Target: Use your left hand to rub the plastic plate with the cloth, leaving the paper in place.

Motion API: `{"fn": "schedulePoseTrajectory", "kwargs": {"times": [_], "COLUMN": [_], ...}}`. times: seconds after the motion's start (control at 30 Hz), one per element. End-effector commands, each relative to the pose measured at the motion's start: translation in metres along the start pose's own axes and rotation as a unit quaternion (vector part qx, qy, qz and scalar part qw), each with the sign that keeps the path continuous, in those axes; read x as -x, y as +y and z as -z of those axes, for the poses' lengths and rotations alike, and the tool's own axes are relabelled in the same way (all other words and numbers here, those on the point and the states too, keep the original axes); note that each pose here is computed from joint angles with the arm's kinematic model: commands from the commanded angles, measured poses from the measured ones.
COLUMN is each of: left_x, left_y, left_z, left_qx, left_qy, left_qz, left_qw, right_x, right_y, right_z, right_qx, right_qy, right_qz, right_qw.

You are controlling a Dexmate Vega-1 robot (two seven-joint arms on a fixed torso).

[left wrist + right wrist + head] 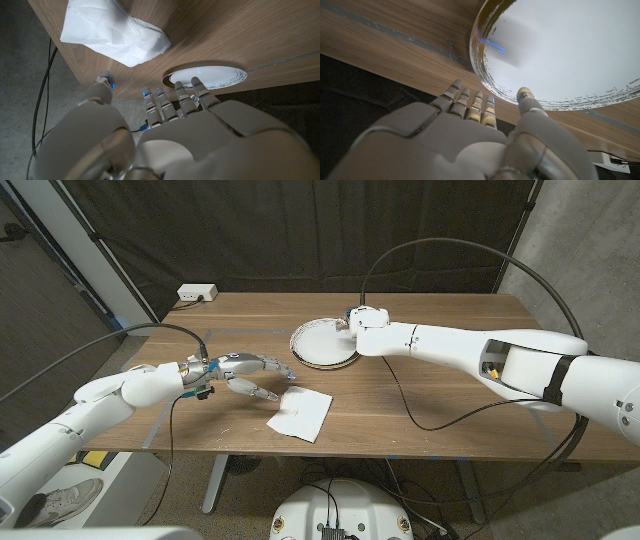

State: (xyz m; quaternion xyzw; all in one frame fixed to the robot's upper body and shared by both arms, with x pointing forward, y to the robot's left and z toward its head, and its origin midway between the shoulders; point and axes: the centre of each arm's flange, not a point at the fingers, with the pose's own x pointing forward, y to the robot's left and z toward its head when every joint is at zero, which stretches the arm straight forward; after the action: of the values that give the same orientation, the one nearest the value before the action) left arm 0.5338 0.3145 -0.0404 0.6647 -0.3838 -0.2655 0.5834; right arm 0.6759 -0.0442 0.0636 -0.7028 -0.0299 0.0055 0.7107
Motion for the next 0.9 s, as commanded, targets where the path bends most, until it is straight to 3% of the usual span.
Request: {"fn": "schedulePoseTrajectory", "kwargs": {"times": [0.03, 0.5, 0.9], "left_x": [-0.005, -0.015, -0.025], "left_y": [-0.012, -0.023, -0.030], "left_z": [-0.012, -0.021, -0.020], "left_qx": [-0.060, -0.144, -0.128], "left_qy": [-0.022, -0.040, -0.044], "left_qz": [0.018, 0.010, 0.029], "left_qw": [0.998, 0.989, 0.990], "right_x": [-0.006, -0.015, -0.024], "right_y": [0.005, 0.007, 0.011], "right_z": [-0.005, -0.007, -0.003], "right_qx": [0.010, 0.026, 0.037], "right_qy": [-0.008, 0.000, 0.023], "right_qz": [-0.017, -0.035, -0.063], "right_qw": [0.9998, 0.9990, 0.9971]}}
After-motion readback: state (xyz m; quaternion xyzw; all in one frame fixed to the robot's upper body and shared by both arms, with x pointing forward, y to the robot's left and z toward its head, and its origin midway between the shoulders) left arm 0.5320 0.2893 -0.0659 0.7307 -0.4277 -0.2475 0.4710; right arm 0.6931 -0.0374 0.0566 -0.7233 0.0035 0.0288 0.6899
